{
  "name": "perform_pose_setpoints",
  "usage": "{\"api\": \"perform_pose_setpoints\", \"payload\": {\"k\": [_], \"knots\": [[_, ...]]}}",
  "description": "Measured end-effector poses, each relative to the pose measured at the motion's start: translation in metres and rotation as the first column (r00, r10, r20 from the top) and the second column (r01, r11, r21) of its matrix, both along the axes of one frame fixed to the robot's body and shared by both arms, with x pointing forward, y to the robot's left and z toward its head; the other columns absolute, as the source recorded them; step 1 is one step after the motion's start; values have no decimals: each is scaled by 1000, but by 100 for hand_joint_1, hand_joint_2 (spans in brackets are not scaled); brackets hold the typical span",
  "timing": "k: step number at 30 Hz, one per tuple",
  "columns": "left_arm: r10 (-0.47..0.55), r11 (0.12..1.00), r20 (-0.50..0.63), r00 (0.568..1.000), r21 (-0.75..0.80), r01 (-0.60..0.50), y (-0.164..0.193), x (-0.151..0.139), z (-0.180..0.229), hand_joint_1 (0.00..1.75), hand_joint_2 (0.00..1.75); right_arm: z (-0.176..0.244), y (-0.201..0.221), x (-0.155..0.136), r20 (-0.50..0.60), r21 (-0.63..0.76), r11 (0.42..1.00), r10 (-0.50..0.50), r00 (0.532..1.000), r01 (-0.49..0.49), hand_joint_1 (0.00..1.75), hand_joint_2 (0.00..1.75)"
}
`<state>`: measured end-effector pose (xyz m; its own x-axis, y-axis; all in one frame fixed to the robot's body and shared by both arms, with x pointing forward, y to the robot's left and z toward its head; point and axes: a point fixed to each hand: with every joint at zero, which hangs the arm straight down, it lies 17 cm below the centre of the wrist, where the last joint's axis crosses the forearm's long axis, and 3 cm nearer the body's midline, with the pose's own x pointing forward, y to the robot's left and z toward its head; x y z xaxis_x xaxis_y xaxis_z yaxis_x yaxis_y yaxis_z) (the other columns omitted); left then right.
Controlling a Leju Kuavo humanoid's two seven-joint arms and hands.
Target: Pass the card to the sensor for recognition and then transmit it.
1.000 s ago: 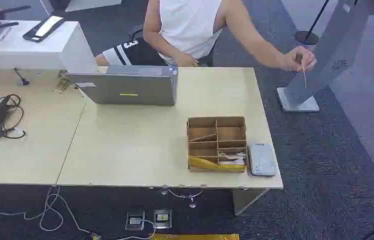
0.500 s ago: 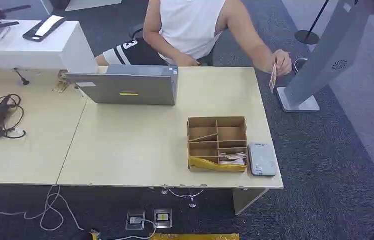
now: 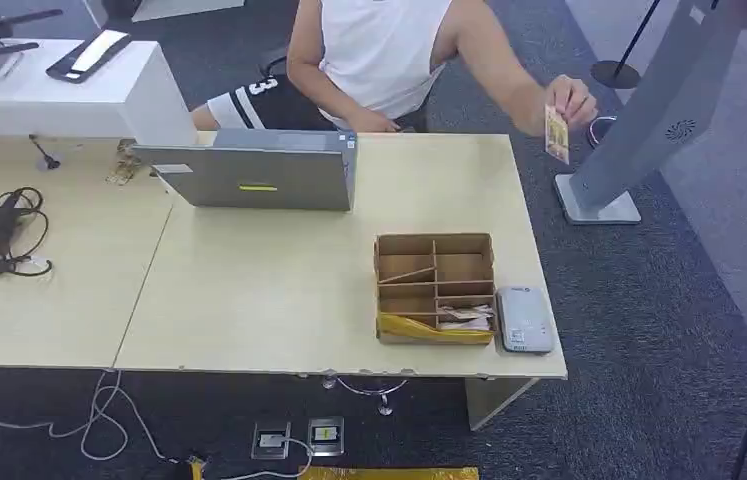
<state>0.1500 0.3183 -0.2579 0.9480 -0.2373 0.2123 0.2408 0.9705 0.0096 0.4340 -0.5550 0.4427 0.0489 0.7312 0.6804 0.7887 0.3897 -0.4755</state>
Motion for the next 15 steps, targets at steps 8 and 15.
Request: {"api": "perform_pose_setpoints", "payload": {"k": [8,15], "knots": [[-73,997,0,997,21,73,-5,13,3,0,0,7,189,32,-202,-666,729,27,979,-157,0,175],[-125,992,2,992,36,125,-9,22,6,0,0,-63,309,32,-342,-776,513,147,928,-367,0,175]]}}
